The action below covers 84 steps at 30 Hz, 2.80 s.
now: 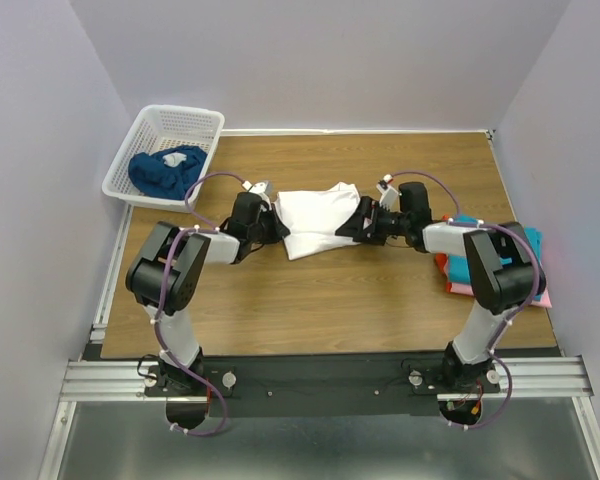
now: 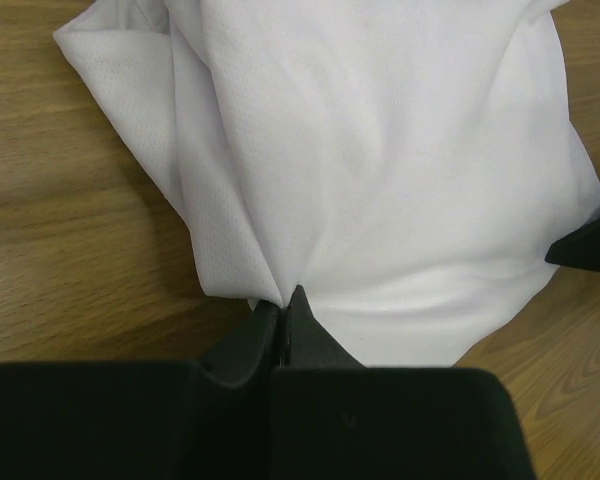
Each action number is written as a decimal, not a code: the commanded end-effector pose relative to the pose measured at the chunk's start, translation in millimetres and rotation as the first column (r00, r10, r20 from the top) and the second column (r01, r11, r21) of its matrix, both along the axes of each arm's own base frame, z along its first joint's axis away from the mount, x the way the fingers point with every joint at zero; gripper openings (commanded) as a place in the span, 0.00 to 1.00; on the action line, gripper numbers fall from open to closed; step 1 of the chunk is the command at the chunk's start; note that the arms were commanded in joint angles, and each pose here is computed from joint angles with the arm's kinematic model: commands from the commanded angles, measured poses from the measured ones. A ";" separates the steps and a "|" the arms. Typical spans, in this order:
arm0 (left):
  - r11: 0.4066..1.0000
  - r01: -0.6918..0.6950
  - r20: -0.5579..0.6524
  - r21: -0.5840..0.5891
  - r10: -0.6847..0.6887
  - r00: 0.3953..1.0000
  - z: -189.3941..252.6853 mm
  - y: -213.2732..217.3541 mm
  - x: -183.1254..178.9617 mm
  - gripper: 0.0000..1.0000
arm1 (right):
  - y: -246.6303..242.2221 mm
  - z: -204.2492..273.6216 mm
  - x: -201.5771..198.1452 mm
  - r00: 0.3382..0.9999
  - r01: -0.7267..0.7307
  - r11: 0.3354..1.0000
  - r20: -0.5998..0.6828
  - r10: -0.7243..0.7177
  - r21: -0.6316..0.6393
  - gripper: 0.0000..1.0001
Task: Fold and stack the t-shirts
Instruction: Fold the tshirt, then neatly place the folded tshirt to the corner
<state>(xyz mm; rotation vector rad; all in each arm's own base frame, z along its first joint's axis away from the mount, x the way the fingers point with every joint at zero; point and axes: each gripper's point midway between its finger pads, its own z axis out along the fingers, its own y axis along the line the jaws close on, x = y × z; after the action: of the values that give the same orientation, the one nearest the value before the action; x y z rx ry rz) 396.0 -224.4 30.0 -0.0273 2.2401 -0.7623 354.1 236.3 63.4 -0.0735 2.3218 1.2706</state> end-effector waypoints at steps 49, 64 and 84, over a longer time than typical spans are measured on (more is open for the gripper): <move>0.872 -0.489 0.295 -0.008 0.469 0.832 162.5 126.6 -61.3 0.98 | -21.5 -88.6 62.6 0.995 0.085 0.696 0.095 -0.025 -0.713 0.82; 0.883 -0.469 0.313 -0.003 0.446 0.838 167.8 126.5 -64.7 0.98 | -55.6 -59.7 13.9 0.983 0.181 0.648 0.141 -0.115 -0.740 0.01; 0.924 -0.378 0.359 -0.053 0.371 0.857 182.1 112.9 -73.4 0.98 | -199.2 96.2 -35.9 0.853 0.521 0.159 0.503 -0.140 -0.838 0.01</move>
<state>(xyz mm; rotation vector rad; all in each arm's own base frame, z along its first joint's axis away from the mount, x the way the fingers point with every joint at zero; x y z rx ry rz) 324.1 -110.5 201.3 -0.3081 1.8509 -0.4592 327.5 74.3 126.0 -0.1505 2.3045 -0.3454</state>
